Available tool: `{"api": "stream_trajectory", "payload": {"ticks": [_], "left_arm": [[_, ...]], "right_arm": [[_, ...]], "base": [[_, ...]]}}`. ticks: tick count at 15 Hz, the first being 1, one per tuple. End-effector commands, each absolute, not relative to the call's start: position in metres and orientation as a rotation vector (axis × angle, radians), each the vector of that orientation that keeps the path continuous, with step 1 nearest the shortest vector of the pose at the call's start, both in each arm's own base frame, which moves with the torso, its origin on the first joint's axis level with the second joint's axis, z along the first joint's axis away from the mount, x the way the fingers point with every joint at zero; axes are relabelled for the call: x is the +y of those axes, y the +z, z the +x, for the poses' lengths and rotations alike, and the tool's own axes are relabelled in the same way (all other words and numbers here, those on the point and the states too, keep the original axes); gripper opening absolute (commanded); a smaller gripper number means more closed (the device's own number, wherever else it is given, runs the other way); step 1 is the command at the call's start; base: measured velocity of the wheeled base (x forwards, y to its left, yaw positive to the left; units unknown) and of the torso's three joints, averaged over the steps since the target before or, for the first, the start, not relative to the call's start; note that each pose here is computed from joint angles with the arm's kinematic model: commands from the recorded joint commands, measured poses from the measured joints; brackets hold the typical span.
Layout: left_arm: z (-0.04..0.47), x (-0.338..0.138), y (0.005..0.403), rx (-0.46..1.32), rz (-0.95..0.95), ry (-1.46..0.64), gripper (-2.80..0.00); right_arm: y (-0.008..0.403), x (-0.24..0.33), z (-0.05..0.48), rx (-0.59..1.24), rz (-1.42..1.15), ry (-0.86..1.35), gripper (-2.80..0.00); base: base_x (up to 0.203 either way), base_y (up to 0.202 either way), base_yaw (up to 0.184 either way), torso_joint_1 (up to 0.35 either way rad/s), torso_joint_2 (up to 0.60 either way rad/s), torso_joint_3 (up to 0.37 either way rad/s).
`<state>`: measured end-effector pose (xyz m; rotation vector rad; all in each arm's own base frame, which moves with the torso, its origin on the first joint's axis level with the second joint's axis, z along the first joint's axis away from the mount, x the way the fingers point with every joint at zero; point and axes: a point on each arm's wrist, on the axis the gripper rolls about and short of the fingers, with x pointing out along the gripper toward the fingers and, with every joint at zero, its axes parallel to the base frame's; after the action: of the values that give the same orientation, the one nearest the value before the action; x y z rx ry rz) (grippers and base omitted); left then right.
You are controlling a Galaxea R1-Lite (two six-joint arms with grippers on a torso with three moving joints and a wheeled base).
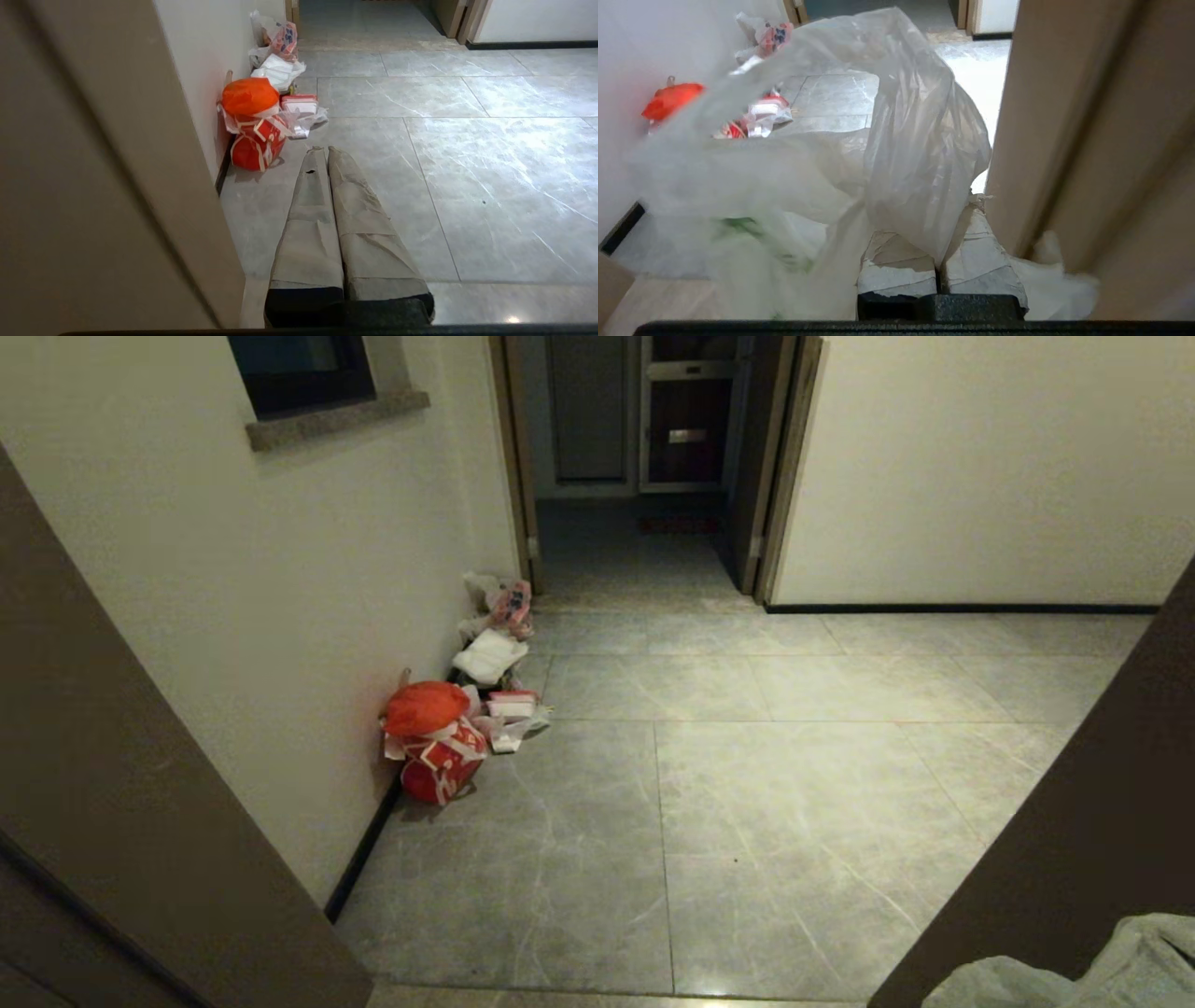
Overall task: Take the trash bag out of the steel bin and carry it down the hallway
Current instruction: Put the trash bag at the door
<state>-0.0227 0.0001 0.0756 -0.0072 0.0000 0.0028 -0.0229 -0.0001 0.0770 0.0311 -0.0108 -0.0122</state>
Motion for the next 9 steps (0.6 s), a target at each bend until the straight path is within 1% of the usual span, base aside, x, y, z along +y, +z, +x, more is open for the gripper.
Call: {"api": "stream_trajectory", "payload": {"ticks": [1,9], "left_arm": [[-0.0227,0.0001,0.0757,0.000,-0.008,0.003,-2.80],[-0.0227,0.0001,0.0757,0.000,-0.008,0.003,-2.80]], "right_arm": [[0.0769,-0.0001,-0.0228,-0.009,0.031,-0.012,-2.80],[0.0769,-0.0001,-0.0228,-0.009,0.031,-0.012,-2.80]], "base": [[0.195,0.000,-0.002,-0.002,0.00,0.002],[0.189,0.000,0.001,0.003,0.00,0.004]]}}
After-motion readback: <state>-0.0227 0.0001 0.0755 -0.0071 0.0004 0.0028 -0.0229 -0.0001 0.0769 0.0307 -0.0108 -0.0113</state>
